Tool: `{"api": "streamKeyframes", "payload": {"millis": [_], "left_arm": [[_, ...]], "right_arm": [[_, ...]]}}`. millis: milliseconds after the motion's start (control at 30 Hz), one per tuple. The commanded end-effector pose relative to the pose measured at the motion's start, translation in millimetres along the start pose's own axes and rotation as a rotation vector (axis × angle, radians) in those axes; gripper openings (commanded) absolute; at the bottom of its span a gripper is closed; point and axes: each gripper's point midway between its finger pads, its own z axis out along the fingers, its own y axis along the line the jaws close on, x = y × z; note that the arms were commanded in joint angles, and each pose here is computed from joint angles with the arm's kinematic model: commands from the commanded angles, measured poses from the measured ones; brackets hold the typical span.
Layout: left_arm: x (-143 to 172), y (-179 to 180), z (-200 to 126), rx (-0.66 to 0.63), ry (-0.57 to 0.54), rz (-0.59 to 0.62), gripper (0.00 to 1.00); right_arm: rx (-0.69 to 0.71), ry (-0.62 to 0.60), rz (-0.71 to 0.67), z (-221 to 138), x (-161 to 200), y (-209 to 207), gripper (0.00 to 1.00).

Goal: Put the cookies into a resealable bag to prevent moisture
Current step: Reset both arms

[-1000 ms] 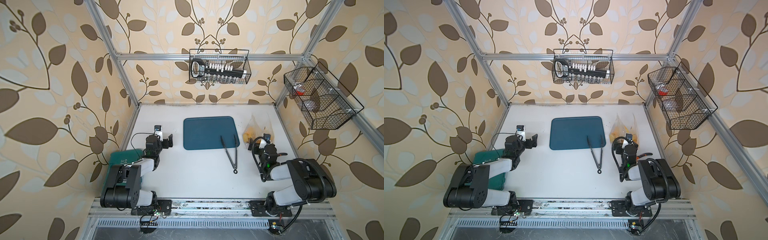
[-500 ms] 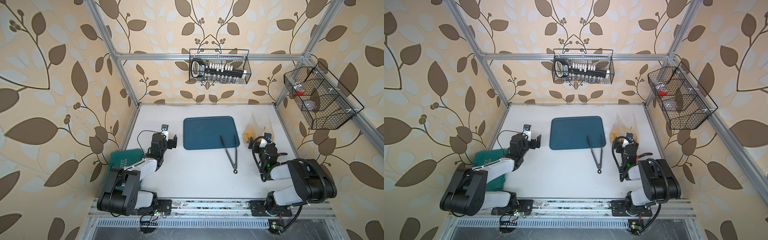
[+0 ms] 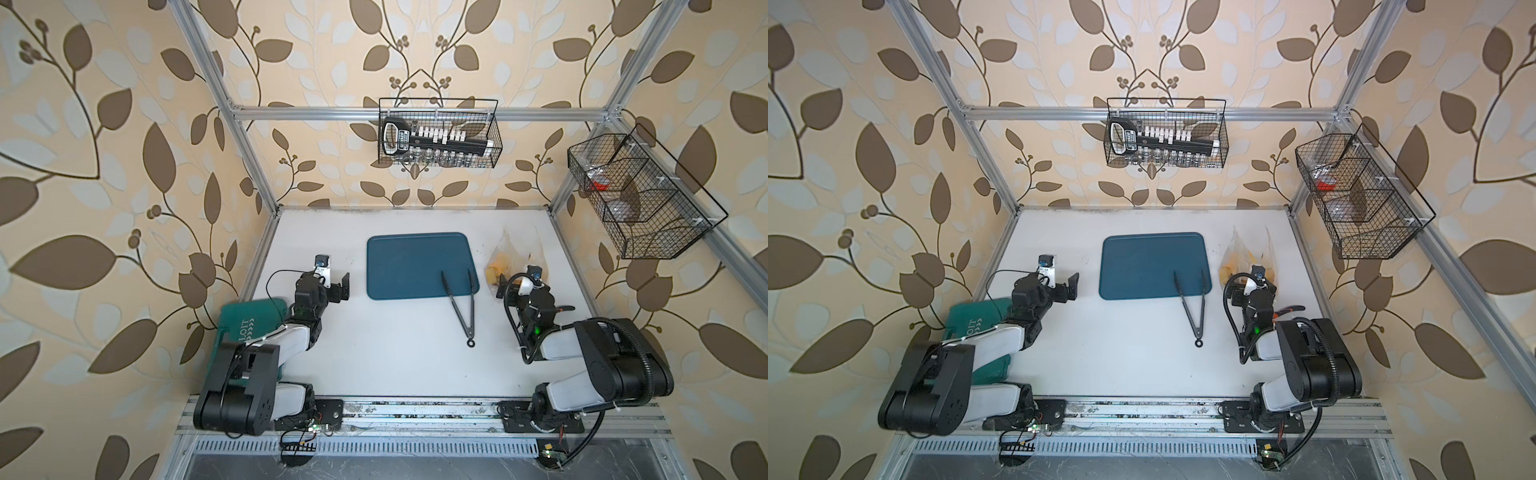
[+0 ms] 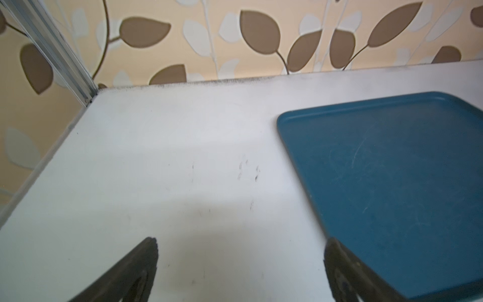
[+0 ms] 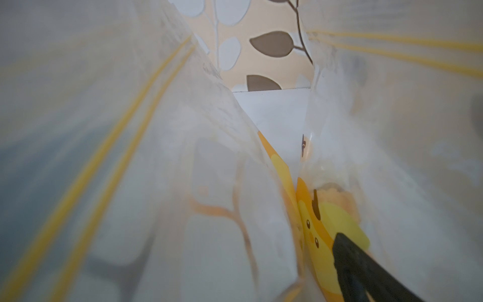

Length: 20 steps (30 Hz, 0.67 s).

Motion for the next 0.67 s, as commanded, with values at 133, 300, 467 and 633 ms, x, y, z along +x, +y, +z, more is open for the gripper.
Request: {"api": "streamKeyframes", "payload": {"millis": [133,300,467,633], "left_arm": [[7.0,21.7,19.6,-0.033,0.061,-0.11,0.99],[5.2,20.1,18.7,-0.027,0.05,-0.102,0.99],[8.3,20.2,24.4,-0.025,0.077,-0.106,0.99],[5.4,19.6,18.0,-0.026,0.043,-0.099,0.99]], "right_arm": [[0.001,-0.017,-0.001,6.8,-11.5,2.5,1.0],[0.002,0.013,-0.008,12.9,-8.9,3.9,1.0],[0.002,0.012,-0.008,12.9,-9.5,3.8,1.0],[0.002,0.012,-0.009,12.9,-9.4,3.9,1.0]]}}
